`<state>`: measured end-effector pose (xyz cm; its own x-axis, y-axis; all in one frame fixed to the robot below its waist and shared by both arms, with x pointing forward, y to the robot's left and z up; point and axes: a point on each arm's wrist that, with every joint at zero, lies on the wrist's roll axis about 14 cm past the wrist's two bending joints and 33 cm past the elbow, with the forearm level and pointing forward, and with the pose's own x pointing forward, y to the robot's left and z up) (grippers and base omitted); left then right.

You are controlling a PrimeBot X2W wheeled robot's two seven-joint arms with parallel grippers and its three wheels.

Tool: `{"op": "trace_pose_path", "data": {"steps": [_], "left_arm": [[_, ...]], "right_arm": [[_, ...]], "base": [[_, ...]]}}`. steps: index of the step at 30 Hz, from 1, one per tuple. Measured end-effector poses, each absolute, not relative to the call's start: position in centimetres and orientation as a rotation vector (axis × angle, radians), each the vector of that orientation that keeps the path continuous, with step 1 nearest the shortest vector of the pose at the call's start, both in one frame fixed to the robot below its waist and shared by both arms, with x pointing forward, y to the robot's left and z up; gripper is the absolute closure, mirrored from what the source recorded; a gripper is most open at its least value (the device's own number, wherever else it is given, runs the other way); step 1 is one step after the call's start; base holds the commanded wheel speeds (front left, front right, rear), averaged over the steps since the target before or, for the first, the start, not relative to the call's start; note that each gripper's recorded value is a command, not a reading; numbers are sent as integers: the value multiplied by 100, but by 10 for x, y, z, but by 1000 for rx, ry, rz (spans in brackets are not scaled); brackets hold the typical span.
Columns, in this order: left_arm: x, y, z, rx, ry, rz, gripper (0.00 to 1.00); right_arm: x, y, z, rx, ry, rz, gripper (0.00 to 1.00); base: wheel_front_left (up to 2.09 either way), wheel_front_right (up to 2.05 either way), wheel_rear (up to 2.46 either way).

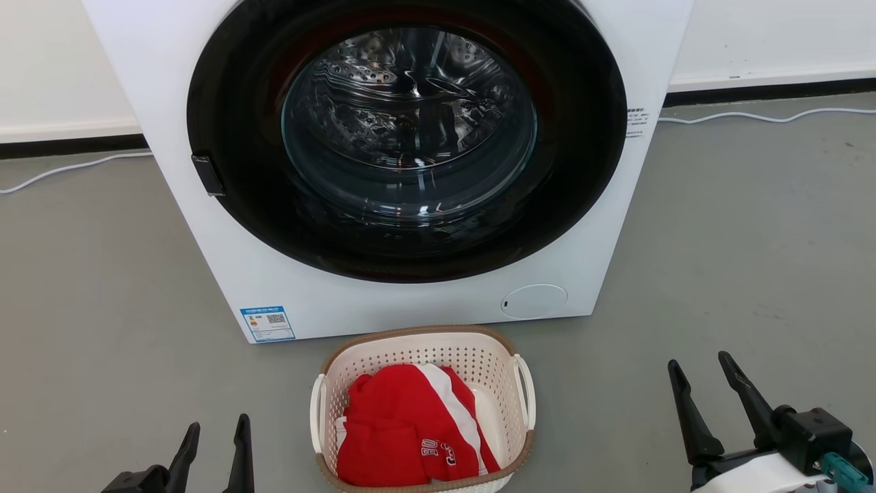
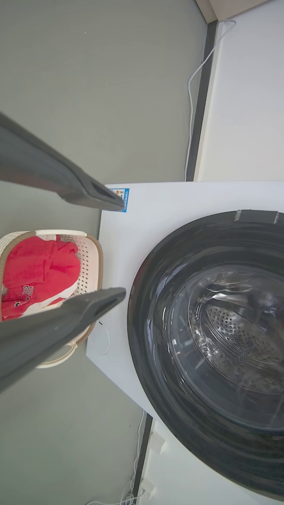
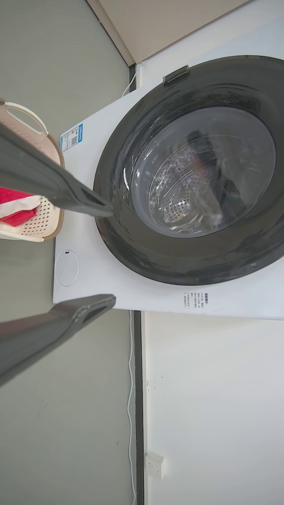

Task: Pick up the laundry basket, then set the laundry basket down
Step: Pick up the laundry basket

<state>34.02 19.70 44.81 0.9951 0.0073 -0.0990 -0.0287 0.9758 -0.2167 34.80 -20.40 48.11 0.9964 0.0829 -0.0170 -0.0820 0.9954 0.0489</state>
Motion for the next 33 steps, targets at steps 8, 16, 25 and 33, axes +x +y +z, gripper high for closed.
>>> {"op": "trace_pose_path", "data": {"steps": [8,16,25,33], "left_arm": [[340,197,442,-218,117,20,0],[348,193,427,-216,168,9,0],[392,177,418,-222,185,-36,0],[435,170,384,-217,262,-52,0]], "right_arm": [[350,-204,476,50,35,82,0],[365,-201,465,59,68,84,0],[401,-197,441,72,132,91,0],[446,-190,411,75,193,111,0]], "base": [[0,0,0],[0,0,0],[0,0,0],[0,0,0]]}}
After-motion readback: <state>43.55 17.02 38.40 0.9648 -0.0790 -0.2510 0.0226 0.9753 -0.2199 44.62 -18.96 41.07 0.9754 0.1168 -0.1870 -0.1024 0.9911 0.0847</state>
